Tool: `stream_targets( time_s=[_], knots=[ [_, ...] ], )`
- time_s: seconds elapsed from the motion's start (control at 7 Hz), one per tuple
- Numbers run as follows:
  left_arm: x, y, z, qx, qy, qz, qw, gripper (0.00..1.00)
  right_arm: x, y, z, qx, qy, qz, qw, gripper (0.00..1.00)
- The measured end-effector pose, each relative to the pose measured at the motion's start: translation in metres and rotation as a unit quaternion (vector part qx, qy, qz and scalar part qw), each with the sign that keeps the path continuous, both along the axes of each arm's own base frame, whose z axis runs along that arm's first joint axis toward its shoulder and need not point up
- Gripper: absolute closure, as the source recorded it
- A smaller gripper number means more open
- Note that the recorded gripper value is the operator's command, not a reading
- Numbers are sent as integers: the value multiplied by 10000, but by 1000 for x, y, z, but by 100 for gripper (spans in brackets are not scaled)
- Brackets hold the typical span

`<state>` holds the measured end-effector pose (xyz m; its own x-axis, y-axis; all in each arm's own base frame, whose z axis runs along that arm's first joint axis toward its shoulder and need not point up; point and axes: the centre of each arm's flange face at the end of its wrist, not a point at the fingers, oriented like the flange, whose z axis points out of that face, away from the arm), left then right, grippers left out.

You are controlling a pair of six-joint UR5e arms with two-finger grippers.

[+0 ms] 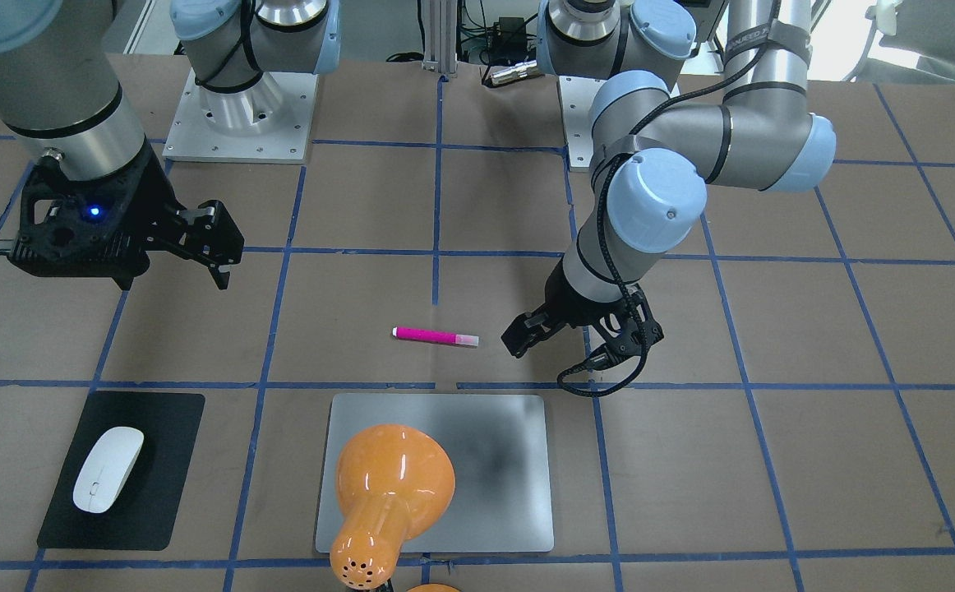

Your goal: Place pen and mouse around notebook

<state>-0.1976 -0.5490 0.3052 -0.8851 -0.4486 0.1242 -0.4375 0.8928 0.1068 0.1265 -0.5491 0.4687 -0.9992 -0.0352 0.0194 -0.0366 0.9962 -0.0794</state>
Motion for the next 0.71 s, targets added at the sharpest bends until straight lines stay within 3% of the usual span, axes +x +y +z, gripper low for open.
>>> stream_targets(
  time_s=[0.29,0.71],
  knots=[
    [32,4,31,-210,-84,-1072,9940,0,0,7,5,-37,34,7,10000,0],
    [87,14,88,-105,-338,-2165,9756,0,-2,7,7,-48,131,-3,9999,0]
  ],
)
